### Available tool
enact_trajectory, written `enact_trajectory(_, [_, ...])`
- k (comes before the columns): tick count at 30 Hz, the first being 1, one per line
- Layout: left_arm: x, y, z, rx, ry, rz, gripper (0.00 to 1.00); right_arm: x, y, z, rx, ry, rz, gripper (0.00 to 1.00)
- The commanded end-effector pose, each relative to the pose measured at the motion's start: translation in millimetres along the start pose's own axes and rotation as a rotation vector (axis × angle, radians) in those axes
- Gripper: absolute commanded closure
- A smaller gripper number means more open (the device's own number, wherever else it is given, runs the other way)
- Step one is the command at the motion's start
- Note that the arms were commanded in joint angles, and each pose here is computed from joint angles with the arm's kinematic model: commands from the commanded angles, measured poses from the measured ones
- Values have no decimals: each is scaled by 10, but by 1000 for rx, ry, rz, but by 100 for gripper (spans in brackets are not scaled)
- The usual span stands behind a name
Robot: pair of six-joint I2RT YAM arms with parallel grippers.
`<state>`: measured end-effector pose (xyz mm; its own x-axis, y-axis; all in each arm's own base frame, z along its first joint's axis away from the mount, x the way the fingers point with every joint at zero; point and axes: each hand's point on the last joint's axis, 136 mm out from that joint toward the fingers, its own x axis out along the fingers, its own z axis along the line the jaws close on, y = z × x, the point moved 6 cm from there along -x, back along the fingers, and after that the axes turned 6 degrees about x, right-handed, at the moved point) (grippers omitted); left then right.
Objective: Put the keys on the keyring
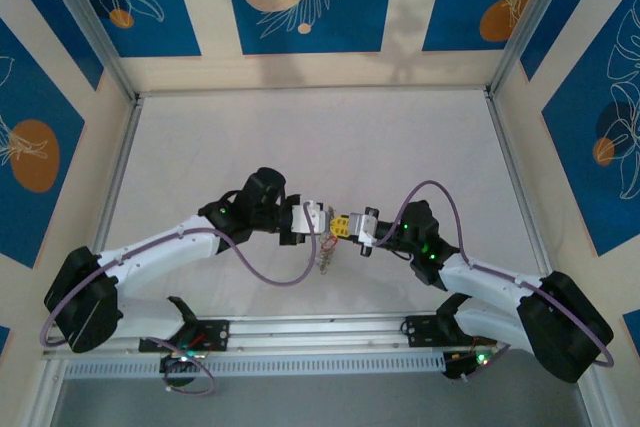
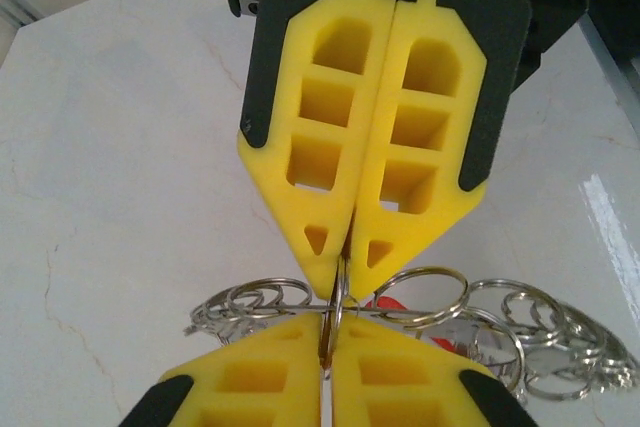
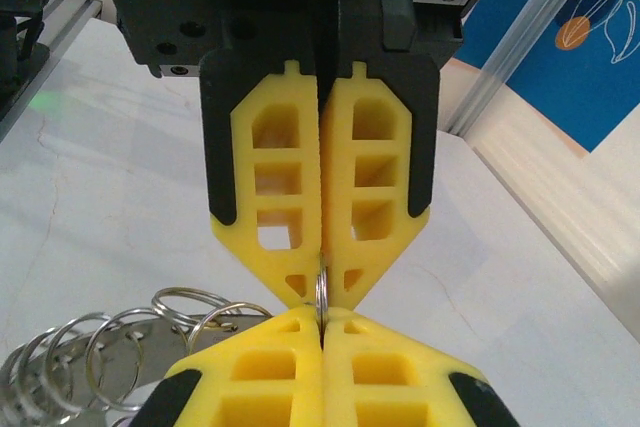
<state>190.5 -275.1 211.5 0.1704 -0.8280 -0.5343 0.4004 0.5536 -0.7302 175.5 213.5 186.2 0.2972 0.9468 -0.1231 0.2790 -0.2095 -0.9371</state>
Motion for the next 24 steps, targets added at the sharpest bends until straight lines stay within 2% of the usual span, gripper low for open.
enact_trajectory(1, [-3, -173, 57, 29, 8, -72, 100, -12, -79, -9, -34, 3, -43, 100])
enact_trajectory(4, [-7, -192, 50, 46, 10, -93, 100, -9, -62, -5, -28, 1, -38, 100])
enact_trajectory(5, [-15, -198, 59, 47, -4, -95, 100, -7, -53, -2, -26, 1, -36, 95])
enact_trajectory(6, [-29, -195, 80, 46, -27, -88, 100, -8, -26, -1, -24, 5, -29, 80])
enact_trajectory(7, [-44, -184, 87, 51, -40, -72, 100, -15, -9, -4, -22, 14, -26, 70])
enact_trajectory(12, [-145, -141, 118, 73, -57, 25, 100, -62, 29, -10, -8, 21, -17, 49])
enact_trajectory(20, [-345, -52, 201, 69, -133, 115, 100, -43, -49, -36, -13, 3, -48, 47])
enact_trajectory(24, [-579, -9, 336, 38, -156, 160, 100, -12, -116, -46, -6, -23, -67, 47])
